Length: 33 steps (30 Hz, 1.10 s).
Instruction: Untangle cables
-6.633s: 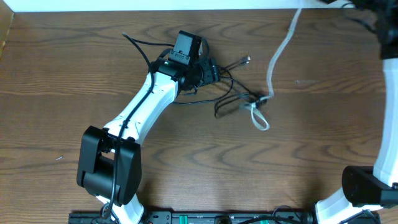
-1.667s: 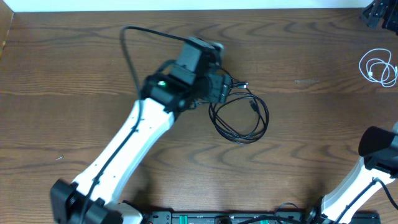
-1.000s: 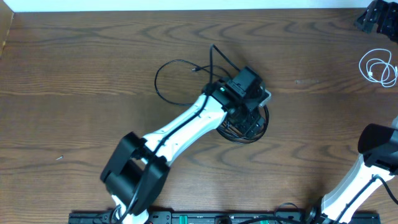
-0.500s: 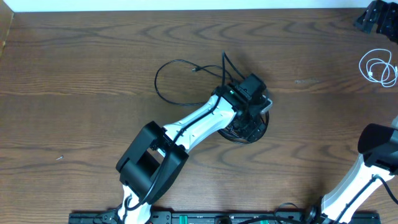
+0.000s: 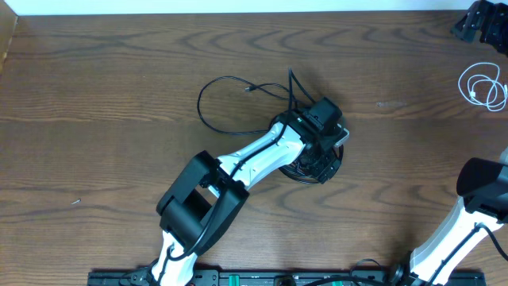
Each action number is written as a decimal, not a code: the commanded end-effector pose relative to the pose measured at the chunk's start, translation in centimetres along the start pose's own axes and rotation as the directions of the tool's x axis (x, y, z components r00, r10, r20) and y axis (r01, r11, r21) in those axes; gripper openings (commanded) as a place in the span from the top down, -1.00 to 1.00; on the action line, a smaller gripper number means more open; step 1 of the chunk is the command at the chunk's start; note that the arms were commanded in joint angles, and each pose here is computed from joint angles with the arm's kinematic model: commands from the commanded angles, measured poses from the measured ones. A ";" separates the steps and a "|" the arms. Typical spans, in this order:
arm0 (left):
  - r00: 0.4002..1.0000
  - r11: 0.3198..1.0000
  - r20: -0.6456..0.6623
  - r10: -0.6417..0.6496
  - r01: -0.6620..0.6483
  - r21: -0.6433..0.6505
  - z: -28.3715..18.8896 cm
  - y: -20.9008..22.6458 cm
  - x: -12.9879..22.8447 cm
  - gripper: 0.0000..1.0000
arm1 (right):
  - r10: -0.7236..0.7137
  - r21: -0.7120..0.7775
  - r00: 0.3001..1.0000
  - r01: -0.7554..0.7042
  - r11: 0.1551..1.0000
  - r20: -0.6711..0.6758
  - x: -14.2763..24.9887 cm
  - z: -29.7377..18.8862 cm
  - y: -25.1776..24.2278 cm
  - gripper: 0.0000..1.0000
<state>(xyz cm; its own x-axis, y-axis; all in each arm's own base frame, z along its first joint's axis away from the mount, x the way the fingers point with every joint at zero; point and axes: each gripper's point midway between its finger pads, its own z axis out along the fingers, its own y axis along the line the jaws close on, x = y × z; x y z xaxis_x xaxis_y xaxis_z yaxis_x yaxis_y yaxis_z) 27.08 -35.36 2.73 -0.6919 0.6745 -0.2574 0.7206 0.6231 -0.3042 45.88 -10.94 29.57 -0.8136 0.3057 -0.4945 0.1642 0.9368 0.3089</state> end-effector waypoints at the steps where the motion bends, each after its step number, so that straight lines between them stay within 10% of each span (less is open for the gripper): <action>1: 1.000 1.000 0.012 0.003 -0.003 0.000 0.2 0.1 -0.4 -0.49 | -0.012 -0.007 1.000 0.012 1.000 -0.019 0.3 0.6 0.2 -0.98; 20: 1.000 1.000 0.016 -0.008 0.008 -0.014 1.1 0.6 -0.6 -0.08 | 0.003 -0.007 0.998 -0.003 1.000 -0.059 1.1 1.7 -0.2 -0.98; 33: 0.992 0.995 0.088 -0.093 0.095 -0.020 -1.6 2.1 -2.0 0.85 | 0.020 -0.019 0.993 -0.022 1.000 -0.120 2.5 3.5 -0.4 -0.99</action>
<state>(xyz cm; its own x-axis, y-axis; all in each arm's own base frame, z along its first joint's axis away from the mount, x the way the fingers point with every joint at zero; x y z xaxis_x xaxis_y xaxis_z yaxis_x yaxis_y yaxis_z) 28.47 -35.42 2.30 -0.7211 0.6350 -0.2772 0.6927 0.6538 -0.3045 45.41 -10.74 25.73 -0.8616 0.3236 -0.3910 0.1981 0.9237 0.3280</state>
